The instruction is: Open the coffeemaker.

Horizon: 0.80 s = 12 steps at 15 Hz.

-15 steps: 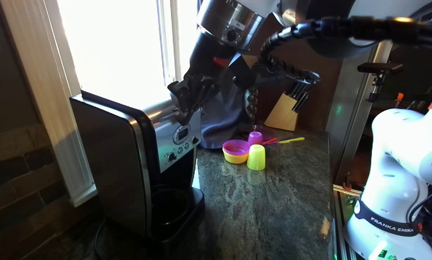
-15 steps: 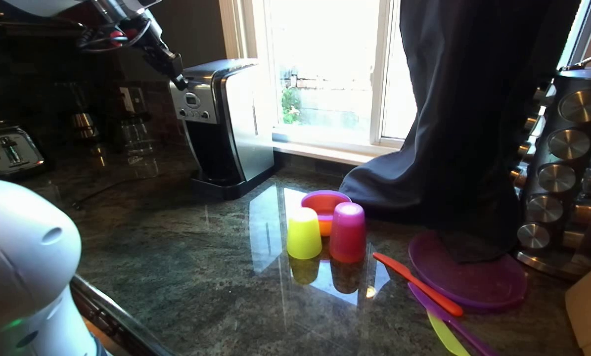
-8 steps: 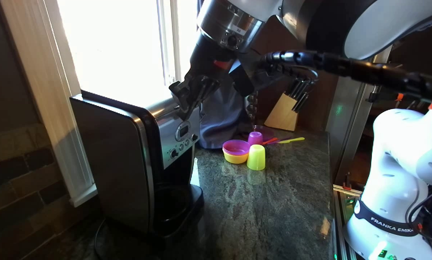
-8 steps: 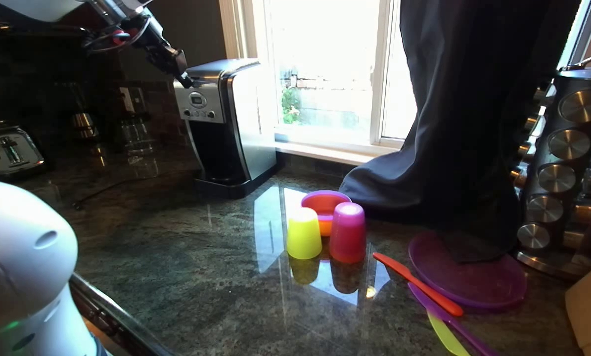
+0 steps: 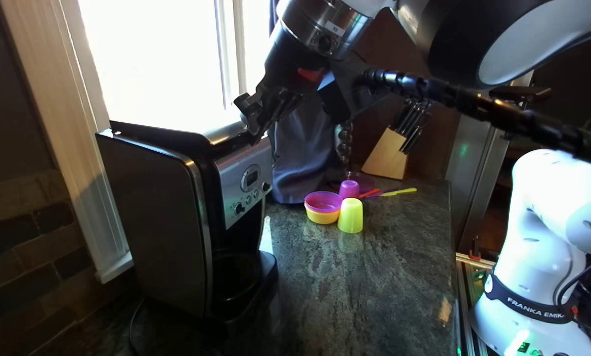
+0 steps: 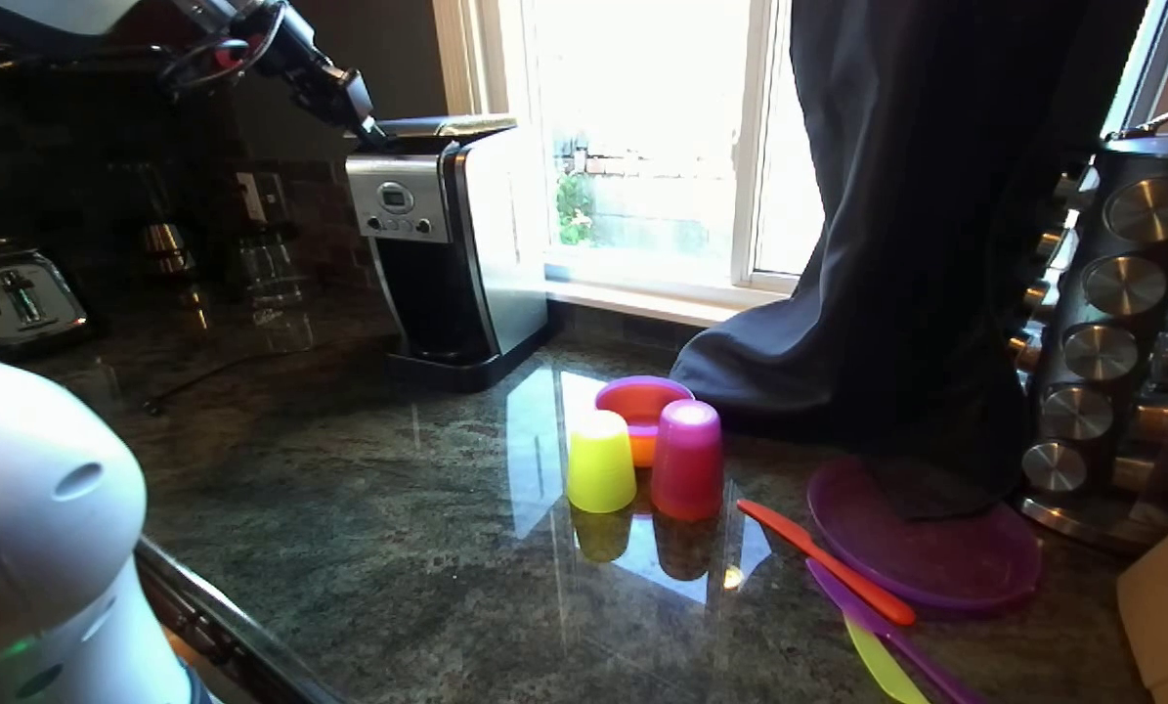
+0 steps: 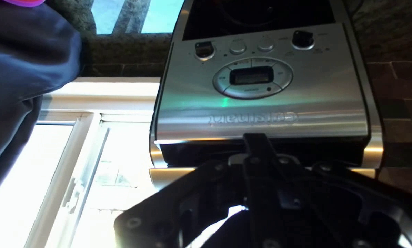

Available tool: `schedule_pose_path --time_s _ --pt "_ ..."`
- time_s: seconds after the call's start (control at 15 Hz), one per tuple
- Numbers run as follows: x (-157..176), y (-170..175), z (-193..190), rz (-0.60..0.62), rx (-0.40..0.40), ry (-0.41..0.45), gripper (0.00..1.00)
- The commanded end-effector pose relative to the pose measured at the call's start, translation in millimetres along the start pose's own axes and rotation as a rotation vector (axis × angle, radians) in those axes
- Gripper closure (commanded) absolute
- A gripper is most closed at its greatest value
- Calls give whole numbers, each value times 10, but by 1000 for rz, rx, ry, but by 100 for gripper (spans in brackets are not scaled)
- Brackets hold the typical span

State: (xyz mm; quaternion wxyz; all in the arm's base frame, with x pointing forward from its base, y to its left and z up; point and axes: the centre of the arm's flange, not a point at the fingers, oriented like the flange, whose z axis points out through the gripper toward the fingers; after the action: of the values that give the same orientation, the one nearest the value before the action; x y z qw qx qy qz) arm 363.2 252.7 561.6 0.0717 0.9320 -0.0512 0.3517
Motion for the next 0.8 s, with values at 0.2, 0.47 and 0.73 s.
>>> schedule_pose_path --time_s 0.2,0.47,0.73 --pt "94 18 -100 -20 -77 165 100" --pt "215 28 -206 -42 -125 292 100" --pt "356 50 -236 -67 -148 401 100"
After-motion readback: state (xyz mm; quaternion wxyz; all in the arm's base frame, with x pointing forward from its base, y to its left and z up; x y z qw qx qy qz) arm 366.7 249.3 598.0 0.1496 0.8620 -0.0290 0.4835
